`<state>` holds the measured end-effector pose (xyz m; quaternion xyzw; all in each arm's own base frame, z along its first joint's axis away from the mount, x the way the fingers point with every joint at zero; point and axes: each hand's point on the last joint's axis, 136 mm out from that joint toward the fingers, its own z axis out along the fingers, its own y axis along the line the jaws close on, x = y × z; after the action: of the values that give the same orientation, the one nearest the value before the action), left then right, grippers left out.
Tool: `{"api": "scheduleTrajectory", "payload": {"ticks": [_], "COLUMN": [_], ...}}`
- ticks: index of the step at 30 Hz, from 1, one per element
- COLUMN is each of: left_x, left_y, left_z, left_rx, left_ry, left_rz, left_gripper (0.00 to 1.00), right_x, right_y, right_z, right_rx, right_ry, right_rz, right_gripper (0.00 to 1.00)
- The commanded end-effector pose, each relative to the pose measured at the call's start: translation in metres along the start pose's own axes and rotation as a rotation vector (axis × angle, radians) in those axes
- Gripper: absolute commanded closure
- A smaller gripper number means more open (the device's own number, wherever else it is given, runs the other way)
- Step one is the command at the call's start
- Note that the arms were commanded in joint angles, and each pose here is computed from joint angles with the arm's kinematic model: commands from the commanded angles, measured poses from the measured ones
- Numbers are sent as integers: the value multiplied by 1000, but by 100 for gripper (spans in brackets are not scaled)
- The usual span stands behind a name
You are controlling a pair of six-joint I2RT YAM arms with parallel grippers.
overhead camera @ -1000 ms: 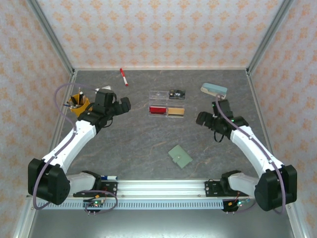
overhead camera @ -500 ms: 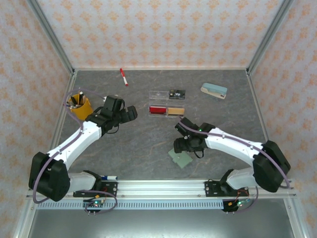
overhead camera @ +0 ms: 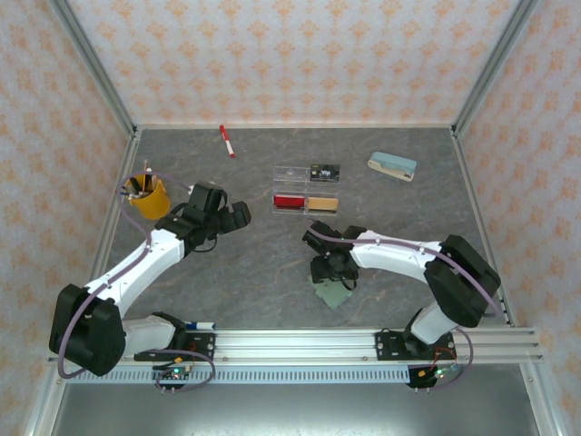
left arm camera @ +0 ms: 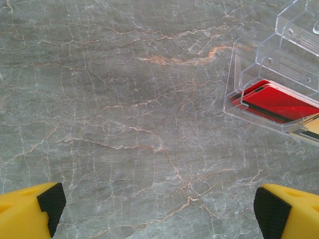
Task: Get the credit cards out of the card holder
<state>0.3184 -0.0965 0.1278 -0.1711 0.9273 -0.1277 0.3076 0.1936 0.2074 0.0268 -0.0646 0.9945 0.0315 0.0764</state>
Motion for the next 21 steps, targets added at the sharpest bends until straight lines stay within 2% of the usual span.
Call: {"api": "scheduleTrajectory", "payload": {"ticks": [1,9,12,17,21], "left_x": [1,7,11,23,33], "left_y": [-1,-13,-21,-29,-36], "left_z": [-3,-2,1,3,5], "left_rx": [16,83,121,164,188], "left_ry": [-11,31,59,127,178], "left_rz": [-17,-58,-67,-59,-33], "left_gripper": [0,0,0,0,0], "right_x": [-23,-76,-90,-90,-80], "right_y": [-10,-6,-1,3,0], "right_z": [14,8,3,-16,-26], "right_rx": [88,61,30,-15,-53], "right_ry": [-103,-234,-240,-239,-206], "right_rz": [83,218,246,253,327], "right_gripper": [32,34,34,32,28]}}
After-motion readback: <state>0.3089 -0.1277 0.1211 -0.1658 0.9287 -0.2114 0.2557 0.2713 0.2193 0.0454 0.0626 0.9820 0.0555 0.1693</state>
